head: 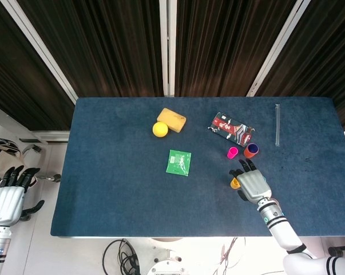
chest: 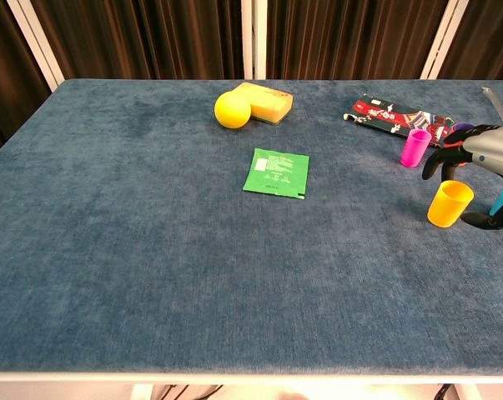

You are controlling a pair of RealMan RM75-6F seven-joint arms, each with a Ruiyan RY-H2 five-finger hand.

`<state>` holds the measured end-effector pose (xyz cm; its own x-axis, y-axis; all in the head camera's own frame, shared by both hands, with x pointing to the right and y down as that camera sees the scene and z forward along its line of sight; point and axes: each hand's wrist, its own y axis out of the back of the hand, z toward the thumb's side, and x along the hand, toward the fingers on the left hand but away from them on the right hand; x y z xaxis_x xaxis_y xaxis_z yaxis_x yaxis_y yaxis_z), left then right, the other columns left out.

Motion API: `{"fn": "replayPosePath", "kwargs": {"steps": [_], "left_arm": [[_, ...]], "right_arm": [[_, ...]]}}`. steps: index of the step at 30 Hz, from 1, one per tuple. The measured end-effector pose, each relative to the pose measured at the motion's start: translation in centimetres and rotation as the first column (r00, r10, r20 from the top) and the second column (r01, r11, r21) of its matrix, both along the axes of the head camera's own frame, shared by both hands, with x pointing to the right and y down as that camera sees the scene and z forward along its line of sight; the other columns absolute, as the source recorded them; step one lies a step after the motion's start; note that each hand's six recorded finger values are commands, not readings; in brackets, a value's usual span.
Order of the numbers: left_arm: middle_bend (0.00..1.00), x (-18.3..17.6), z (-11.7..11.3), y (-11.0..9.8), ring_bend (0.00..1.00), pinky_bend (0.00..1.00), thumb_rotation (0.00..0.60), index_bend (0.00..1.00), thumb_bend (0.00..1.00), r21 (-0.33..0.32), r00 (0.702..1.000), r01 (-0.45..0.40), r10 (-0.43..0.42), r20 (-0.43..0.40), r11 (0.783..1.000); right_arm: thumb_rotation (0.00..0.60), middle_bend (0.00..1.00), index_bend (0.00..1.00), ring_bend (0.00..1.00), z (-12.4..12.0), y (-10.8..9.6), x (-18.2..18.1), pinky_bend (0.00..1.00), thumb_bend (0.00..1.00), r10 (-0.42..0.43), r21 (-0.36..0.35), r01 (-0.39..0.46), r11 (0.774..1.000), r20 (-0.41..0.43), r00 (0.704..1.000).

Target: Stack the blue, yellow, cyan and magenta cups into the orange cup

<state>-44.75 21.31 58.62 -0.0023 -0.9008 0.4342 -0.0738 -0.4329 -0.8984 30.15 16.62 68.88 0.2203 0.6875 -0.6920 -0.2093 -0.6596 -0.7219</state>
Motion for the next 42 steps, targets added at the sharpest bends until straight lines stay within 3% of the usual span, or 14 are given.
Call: {"fn": "replayPosePath", "kwargs": {"steps": [22,27,32,42], "left_arm": [[0.14,-0.3,-0.1,0.3,0.03,0.00,0.600,0.15,0.19,0.001,1.000,0.007,-0.007,-0.003,1.000],[0.14,-0.2,0.0,0.2,0.03,0.00,0.600,0.15,0.19,0.002,1.000,0.003,-0.003,-0.005,1.000],[0.14,-0.1,0.0,0.1,0.03,0.00,0.600,0.15,0.19,0.002,1.000,0.000,0.000,-0.006,1.000],[0.14,-0.1,0.3,0.2,0.03,0.00,0.600,0.15,0.19,-0.007,1.000,0.001,-0.001,-0.005,1.000]], "right_arm": [[0.600,0.42,0.44,0.05,-0.7,-0.6,-0.2,0.00,0.33,0.033,0.044,-0.034,0.998,0.017,0.999],[0.600,0.42,0.44,0.05,-3.0,-2.6,0.0,0.00,0.33,0.082,0.106,-0.090,0.990,0.078,0.994],[0.600,0.43,0.44,0.06,-5.4,-5.4,1.2,0.00,0.33,0.149,0.181,-0.170,0.969,0.127,0.981],[0.600,0.43,0.44,0.06,-4.3,-9.2,4.3,0.00,0.33,0.239,0.240,-0.249,0.938,0.071,0.968]]}}
